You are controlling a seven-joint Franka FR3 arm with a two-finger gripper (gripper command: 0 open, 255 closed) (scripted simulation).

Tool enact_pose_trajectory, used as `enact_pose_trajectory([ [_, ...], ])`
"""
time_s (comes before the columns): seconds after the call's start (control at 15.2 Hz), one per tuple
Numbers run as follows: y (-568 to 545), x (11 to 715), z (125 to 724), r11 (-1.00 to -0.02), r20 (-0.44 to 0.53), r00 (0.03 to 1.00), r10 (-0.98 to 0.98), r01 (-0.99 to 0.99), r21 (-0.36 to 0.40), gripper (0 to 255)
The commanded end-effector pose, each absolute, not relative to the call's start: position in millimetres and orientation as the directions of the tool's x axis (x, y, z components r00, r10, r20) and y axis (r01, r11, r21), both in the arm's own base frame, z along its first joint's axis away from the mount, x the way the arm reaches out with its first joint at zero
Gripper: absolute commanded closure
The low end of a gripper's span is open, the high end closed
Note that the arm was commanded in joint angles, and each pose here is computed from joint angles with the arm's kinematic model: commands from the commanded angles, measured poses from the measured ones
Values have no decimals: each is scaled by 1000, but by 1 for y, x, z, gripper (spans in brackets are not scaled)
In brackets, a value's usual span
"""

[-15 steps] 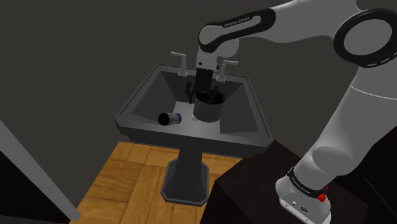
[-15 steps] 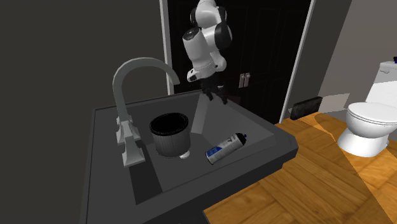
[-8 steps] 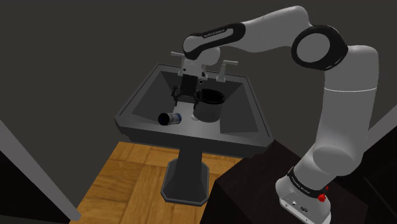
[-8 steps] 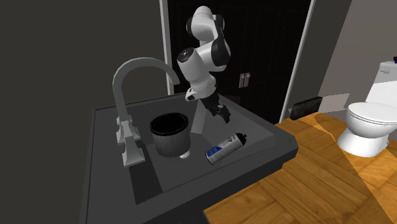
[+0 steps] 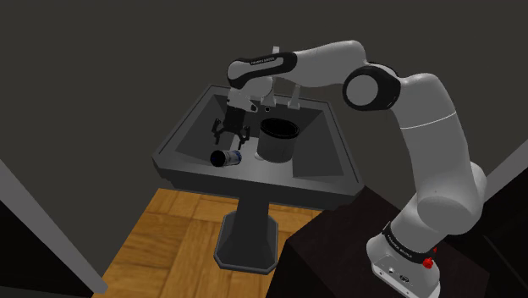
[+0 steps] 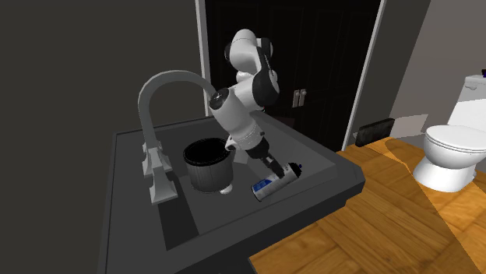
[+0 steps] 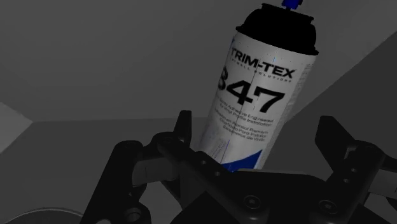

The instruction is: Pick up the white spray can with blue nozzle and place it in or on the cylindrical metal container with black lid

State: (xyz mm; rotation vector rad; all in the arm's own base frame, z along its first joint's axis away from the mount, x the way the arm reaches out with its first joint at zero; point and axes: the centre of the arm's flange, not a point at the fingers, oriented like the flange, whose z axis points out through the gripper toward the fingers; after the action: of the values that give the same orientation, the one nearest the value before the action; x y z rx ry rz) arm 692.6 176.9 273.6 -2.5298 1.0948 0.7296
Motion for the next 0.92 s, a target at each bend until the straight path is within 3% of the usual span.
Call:
enact_pose_trajectory([
  [0.0,171,700,254,-646,-564,553,-613,-762,-45,0],
  [0.86,187,688,225,-646,-564,553,-613,-762,-45,0],
])
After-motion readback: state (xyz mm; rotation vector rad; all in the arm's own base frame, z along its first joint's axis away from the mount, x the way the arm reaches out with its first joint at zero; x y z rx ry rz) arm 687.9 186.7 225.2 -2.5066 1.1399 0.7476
